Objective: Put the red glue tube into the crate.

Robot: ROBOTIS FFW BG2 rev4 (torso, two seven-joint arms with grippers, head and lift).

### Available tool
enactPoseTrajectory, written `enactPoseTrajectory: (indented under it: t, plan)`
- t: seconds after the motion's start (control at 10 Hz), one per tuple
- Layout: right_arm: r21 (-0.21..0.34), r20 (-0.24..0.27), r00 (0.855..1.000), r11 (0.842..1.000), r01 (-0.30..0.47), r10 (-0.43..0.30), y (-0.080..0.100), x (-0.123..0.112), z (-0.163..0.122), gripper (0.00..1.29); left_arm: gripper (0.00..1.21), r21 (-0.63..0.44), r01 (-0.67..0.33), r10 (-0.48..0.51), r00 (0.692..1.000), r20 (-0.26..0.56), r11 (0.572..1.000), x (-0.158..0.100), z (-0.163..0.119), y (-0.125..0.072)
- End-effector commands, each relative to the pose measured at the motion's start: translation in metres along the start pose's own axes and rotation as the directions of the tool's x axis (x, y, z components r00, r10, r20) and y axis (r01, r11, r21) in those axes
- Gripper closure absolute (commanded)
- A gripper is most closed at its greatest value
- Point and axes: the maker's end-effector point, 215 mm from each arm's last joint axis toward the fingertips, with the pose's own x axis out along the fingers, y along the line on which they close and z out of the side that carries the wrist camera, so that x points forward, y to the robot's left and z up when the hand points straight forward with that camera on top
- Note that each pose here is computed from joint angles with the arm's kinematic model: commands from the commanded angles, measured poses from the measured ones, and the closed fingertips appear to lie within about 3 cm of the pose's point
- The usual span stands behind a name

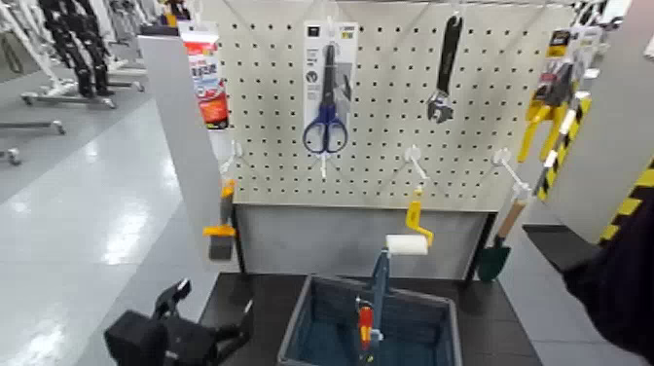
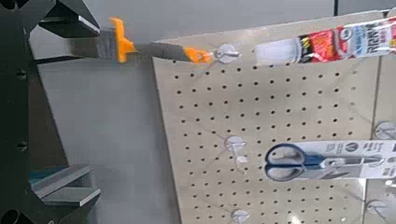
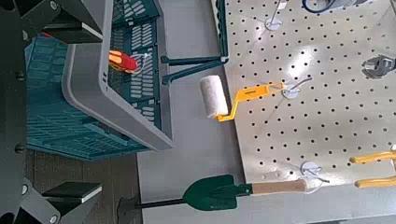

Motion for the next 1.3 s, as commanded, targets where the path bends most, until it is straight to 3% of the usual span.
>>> enactPoseTrajectory:
  t: [0.1, 0.4, 0.7, 1.0, 1.3]
  plan:
    - [0.004, -0.002, 1.000, 1.000, 0.002, -0.002, 0.001, 0.000, -0.001, 0.17, 0.11, -0.030, -0.030, 0.030, 1.000, 0.003, 0.999, 0.024, 0.044, 0.022]
    - [0.005, -0.005, 1.000, 1.000, 0.002, -0.002, 0.001, 0.000, -0.001, 0.17, 0.11, -0.069, 0.121, -0.119, 0.992, 0.031, 0.990, 0.061, 0.096, 0.033]
    - [0.006, -0.005, 1.000, 1.000, 0.000, 0.000, 0.001, 0.002, -0.001, 0.17, 0.11, -0.102, 0.161, -0.155, 0.986, 0.067, 0.982, 0.081, 0.133, 0.060]
    - [0.008, -0.008, 1.000, 1.000, -0.001, 0.001, 0.002, 0.003, -0.002, 0.17, 0.11, -0.129, 0.232, -0.217, 0.969, 0.118, 0.964, 0.098, 0.167, 0.075]
    - [0.009, -0.008, 1.000, 1.000, -0.004, 0.004, 0.004, 0.004, -0.002, 0.17, 0.11, -0.068, 0.302, -0.289, 0.944, 0.162, 0.951, 0.112, 0.217, 0.083]
